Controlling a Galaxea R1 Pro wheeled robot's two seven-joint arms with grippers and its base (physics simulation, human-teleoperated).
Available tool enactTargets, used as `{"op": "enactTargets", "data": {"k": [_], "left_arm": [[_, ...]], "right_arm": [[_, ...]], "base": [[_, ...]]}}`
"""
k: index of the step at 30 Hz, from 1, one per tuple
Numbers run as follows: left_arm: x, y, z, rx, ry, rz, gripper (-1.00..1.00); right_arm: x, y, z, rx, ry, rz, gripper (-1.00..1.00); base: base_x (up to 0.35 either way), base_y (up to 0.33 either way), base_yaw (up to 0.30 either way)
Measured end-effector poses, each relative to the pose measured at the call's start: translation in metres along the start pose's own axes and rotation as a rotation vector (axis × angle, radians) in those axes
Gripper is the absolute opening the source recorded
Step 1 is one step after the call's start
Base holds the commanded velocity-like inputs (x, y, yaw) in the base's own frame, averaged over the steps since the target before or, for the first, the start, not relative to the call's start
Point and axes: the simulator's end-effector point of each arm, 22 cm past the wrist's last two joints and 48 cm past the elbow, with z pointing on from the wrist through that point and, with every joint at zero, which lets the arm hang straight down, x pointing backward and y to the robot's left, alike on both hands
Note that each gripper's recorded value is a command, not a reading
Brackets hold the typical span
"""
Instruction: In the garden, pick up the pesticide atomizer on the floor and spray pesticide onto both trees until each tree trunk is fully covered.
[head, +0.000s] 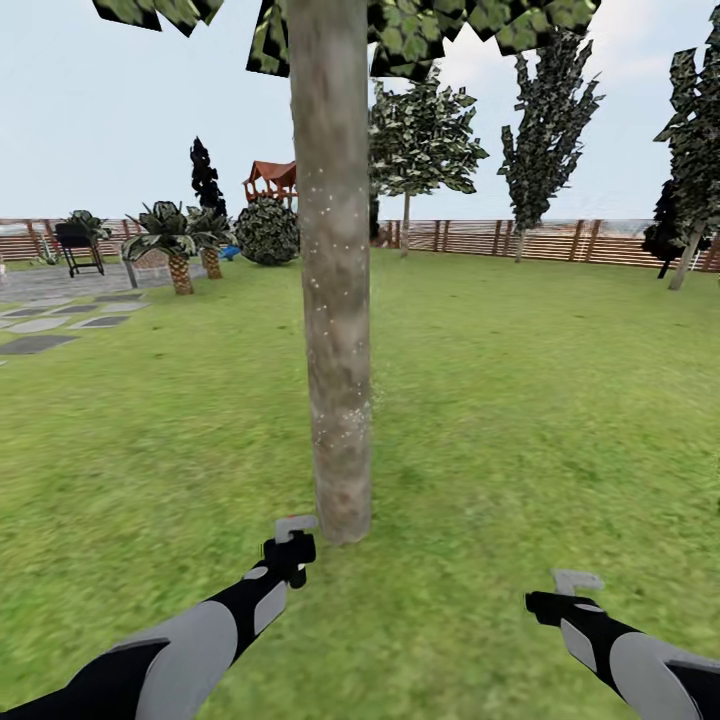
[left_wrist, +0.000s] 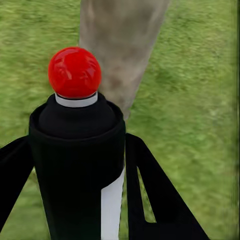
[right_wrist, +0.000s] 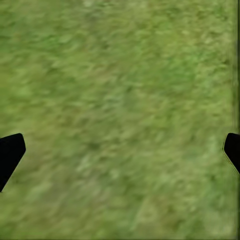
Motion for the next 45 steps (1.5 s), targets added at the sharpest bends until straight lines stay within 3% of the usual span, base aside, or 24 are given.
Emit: {"op": "enactTargets", "data": {"k": [18, 23, 32, 43, 45], "left_arm": [[0.004, -0.018, -0.001, 0.022, 0.007, -0.006, -1.00], [0.003, -0.018, -0.001, 0.022, 0.006, -0.006, -1.00], [0.004, -0.018, -0.001, 0.021, 0.008, -0.006, -1.00], [0.003, -0.017, -0.001, 0.018, 0.008, -0.007, -1.00], [0.003, -0.017, -0.001, 0.019, 0.007, -0.006, -1.00]], "right_arm": [[0.000, 0.001, 0.000, -0.003, 0.002, 0.000, 1.00], [0.001, 0.012, -0.001, -0.017, 0.003, 0.000, 1.00], [0.002, 0.018, -0.001, -0.026, 0.003, 0.001, 1.00], [0.002, 0.020, -0.002, -0.028, 0.003, 0.000, 1.00], [0.002, 0.030, -0.002, -0.040, 0.004, 0.001, 1.00]], "base": [[0.091, -0.304, -0.160], [0.146, -0.300, -0.065], [0.282, -0.236, -0.229], [0.301, -0.224, -0.023], [0.302, -0.224, 0.000]]}}
